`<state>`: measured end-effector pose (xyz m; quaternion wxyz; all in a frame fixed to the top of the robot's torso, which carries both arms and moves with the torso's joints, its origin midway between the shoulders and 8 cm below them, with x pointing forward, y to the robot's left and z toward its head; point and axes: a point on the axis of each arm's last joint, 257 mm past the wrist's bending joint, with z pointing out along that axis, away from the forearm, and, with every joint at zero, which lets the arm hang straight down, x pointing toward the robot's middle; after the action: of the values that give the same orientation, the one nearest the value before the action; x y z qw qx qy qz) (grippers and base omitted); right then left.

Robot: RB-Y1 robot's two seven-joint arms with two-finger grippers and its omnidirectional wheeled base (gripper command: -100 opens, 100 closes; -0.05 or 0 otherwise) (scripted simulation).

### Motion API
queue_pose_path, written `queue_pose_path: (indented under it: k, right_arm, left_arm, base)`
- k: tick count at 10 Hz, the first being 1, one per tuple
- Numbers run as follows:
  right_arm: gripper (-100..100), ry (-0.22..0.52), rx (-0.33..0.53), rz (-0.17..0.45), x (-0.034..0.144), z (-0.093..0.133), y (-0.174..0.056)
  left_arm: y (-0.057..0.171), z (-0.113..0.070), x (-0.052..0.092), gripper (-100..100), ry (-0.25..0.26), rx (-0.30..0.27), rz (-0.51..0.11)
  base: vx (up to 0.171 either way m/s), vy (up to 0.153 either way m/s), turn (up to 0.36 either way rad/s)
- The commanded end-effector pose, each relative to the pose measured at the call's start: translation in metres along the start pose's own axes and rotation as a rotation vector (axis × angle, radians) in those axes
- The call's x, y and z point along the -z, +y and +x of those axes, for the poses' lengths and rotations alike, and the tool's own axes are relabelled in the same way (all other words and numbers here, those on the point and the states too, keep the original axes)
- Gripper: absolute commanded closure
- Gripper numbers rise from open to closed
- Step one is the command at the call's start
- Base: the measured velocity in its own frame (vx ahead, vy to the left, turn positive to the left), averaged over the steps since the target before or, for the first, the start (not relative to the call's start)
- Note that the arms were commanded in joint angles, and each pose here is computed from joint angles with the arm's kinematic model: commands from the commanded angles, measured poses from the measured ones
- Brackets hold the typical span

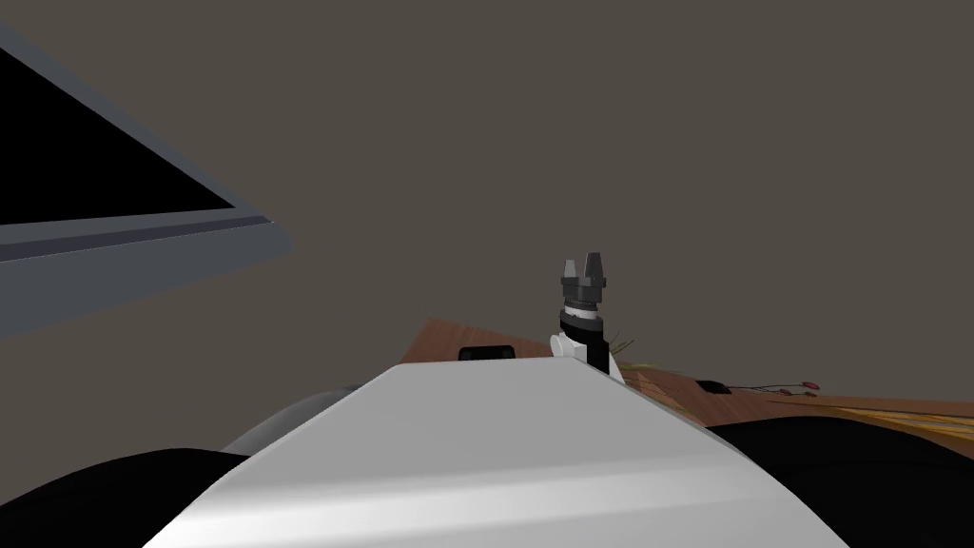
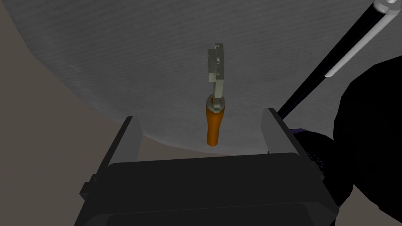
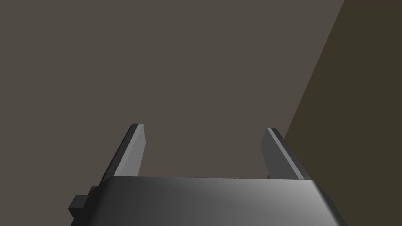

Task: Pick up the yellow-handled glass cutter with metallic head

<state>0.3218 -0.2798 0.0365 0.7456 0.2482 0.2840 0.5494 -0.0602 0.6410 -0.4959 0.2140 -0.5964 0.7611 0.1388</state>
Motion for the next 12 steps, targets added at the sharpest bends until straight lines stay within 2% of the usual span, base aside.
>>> queue_pose_path:
  k: [1,2,6,7,8,10,11,12]
  right_arm:
    - [0,0.000,0.000,0.000,0.000,0.000,0.000]
    - [0,0.000,0.000,0.000,0.000,0.000,0.000]
    - [0,0.000,0.000,0.000,0.000,0.000,0.000]
    - [0,0.000,0.000,0.000,0.000,0.000,0.000]
    - [0,0.000,0.000,0.000,0.000,0.000,0.000]
    - [0,0.000,0.000,0.000,0.000,0.000,0.000]
    - [0,0.000,0.000,0.000,0.000,0.000,0.000]
    - [0,0.000,0.000,0.000,0.000,0.000,0.000]
  left_arm:
    - [0.000,0.000,0.000,-100,0.000,0.000,0.000]
    - [0.000,0.000,0.000,100,0.000,-0.001,0.000]
    - [0.000,0.000,0.000,100,0.000,-0.001,0.000]
    - [0.000,0.000,0.000,0,0.000,-0.001,0.000]
    - [0.001,-0.002,0.005,100,0.003,-0.004,0.001]
    - [0.001,-0.005,0.011,100,0.008,-0.008,0.001]
    - [0.002,-0.003,0.010,100,0.006,-0.008,0.001]
    - [0.002,-0.003,0.010,0,0.007,-0.007,0.001]
  base:
    - [-0.007,0.015,-0.008]
    - [0.000,0.000,0.000]
    - [-0.001,0.001,0.003]
    - [0.000,0.000,0.000]
    - [0.010,-0.020,0.037]
    - [0.013,-0.031,0.031]
    - [0.006,-0.013,0.007]
    - [0.000,0.000,0.000]
